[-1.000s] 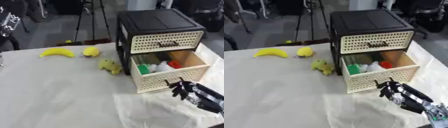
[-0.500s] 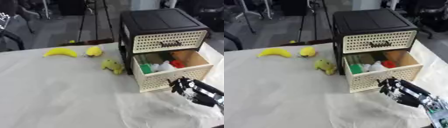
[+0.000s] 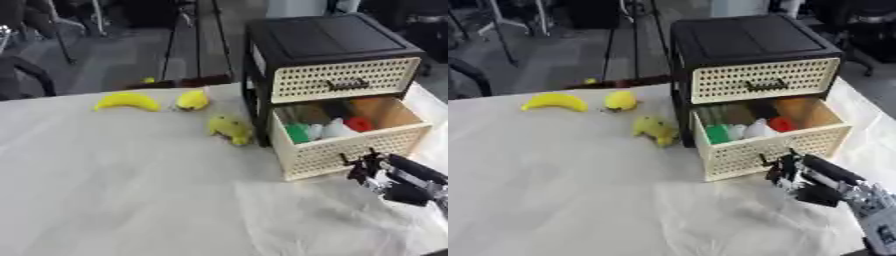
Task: Pick up objects from table and place into drawer.
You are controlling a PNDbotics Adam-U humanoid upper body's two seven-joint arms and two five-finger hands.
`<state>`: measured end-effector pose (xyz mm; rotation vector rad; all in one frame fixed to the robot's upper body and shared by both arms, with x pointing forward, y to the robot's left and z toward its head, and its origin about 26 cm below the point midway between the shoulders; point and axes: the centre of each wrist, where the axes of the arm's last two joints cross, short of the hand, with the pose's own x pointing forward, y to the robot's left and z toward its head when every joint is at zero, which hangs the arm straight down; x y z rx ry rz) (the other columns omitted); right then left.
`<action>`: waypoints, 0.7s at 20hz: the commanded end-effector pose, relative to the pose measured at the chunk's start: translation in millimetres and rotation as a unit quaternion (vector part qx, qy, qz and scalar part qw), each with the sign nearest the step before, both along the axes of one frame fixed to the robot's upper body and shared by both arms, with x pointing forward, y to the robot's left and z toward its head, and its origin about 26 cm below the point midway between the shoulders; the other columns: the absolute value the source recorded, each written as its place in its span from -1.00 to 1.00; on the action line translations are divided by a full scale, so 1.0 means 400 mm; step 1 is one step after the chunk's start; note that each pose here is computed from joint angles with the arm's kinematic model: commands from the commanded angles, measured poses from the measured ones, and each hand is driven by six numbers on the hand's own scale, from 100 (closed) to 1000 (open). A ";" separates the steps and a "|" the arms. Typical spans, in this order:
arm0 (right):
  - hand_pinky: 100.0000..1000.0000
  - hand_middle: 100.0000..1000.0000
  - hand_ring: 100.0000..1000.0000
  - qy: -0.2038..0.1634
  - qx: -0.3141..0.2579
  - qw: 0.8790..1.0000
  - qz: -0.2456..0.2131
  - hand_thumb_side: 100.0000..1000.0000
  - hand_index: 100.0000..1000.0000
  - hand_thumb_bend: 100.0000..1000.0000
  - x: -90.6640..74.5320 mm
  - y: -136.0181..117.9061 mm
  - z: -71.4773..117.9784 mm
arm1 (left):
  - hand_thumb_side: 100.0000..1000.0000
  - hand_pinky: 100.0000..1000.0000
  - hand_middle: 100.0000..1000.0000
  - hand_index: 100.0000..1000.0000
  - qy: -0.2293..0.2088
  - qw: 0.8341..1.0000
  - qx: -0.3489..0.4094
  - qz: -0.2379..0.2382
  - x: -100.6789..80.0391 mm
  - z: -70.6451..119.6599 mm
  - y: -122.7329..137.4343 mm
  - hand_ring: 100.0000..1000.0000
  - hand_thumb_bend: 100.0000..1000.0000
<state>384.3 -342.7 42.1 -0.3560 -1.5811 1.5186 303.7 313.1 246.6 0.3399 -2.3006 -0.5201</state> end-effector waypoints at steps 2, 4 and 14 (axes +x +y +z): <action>-0.01 0.53 0.50 -0.016 -0.025 0.999 -0.024 1.00 0.34 -1.00 0.016 -0.037 0.020 | 0.45 0.17 0.00 0.30 -0.015 1.000 0.002 0.005 -0.009 0.020 0.005 -0.18 -0.15; -0.01 0.53 0.50 -0.021 -0.027 0.999 -0.031 1.00 0.34 -1.00 0.023 -0.039 0.019 | 0.45 0.17 0.00 0.30 -0.015 1.000 0.001 0.005 -0.009 0.020 0.004 -0.18 -0.15; 0.00 0.54 0.51 -0.049 -0.032 0.997 -0.042 1.00 0.35 -1.00 0.060 -0.026 0.039 | 0.45 0.17 0.00 0.30 -0.014 1.000 -0.001 0.002 -0.009 0.015 0.000 -0.18 -0.15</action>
